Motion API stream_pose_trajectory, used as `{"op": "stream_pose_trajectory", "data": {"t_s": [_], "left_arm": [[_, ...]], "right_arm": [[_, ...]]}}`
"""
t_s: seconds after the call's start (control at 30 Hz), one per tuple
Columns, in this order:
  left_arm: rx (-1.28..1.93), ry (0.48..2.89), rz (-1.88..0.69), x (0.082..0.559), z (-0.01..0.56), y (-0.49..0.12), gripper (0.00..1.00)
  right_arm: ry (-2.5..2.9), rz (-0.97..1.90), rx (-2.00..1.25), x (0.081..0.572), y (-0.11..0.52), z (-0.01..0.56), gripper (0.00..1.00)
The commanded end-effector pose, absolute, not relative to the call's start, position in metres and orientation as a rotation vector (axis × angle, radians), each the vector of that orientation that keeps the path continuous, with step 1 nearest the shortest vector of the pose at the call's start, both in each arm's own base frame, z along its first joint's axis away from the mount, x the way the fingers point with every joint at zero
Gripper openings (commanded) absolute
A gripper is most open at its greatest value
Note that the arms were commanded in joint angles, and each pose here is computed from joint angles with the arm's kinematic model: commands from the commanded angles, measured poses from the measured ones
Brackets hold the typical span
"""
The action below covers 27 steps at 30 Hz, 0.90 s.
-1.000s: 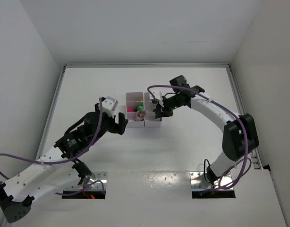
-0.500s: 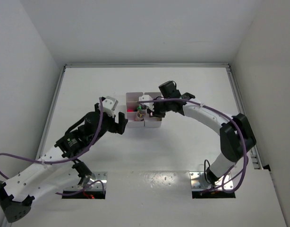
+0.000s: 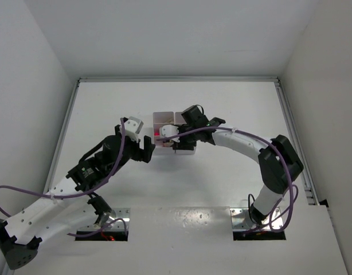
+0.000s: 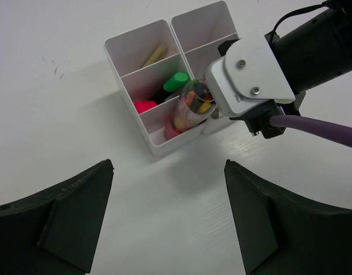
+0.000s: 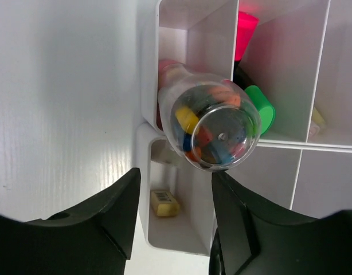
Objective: Sort the stationery into containers
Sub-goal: Place the stationery in the storage box, then reset both arms
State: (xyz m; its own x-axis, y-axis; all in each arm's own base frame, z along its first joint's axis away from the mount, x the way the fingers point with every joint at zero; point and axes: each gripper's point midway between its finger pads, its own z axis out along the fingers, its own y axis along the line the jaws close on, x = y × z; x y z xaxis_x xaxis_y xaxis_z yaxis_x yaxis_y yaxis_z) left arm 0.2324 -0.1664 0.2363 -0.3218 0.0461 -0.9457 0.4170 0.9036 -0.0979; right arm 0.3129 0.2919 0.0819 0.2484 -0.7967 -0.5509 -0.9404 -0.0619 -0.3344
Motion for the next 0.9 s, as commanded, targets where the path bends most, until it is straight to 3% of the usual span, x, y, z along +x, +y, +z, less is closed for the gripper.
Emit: {"op": "stream_pose_trajectory", "data": {"t_s": [0.0,0.1,0.2,0.23,0.27,0.33,0.37,0.4,0.43,0.5,0.53,0.57,0.6,0.67,0.87], "left_arm": [[0.301,1.85,-0.387,0.238,0.242,-0.164,0.84],[0.301,1.85,-0.387,0.238,0.242,-0.164,0.84],[0.301,1.85,-0.387,0.238,0.242,-0.164,0.84],[0.301,1.85,-0.387,0.238,0.242,-0.164,0.83],[0.301,1.85,-0.387,0.238,0.242,-0.164,0.79],[0.298,1.857,-0.375,0.24,0.24,-0.163,0.61],[0.293,1.867,-0.363,0.242,0.237,-0.162,0.53],[0.29,1.876,-0.35,0.244,0.234,-0.161,0.32],[0.271,1.876,-0.33,0.247,0.235,-0.157,0.24],[0.25,1.9,-0.303,0.252,0.228,-0.154,0.19],[0.235,1.909,-0.286,0.255,0.225,-0.15,0.23],[0.206,1.911,-0.278,0.258,0.226,-0.146,0.37],[0.174,1.926,-0.256,0.264,0.223,-0.142,0.78],[0.099,1.945,-0.208,0.272,0.22,-0.128,0.98],[-0.045,1.98,-0.148,0.29,0.215,-0.099,1.0]], "right_arm": [[1.521,0.224,-1.844,0.322,0.295,0.108,0.53],[1.494,0.223,-1.836,0.317,0.296,0.124,0.49],[1.46,0.264,-1.779,0.313,0.301,0.164,0.22],[1.469,0.273,-1.748,0.312,0.302,0.175,0.0],[1.501,0.302,-1.676,0.312,0.304,0.193,0.0],[1.522,0.279,-1.492,0.326,0.301,0.232,0.0],[1.655,0.232,-1.245,0.344,0.287,0.249,0.0],[1.717,0.158,-1.075,0.362,0.272,0.257,0.0],[1.756,-0.019,-0.875,0.384,0.244,0.275,0.34],[1.802,-0.134,-0.647,0.41,0.209,0.29,0.63],[1.822,-0.26,-0.508,0.42,0.182,0.293,0.81],[1.832,-0.298,-0.445,0.425,0.169,0.292,1.0],[1.85,-0.335,-0.311,0.43,0.147,0.293,1.0],[1.885,-0.372,-0.254,0.429,0.132,0.278,1.0],[1.926,-0.425,-0.185,0.407,0.103,0.247,1.0]]}}
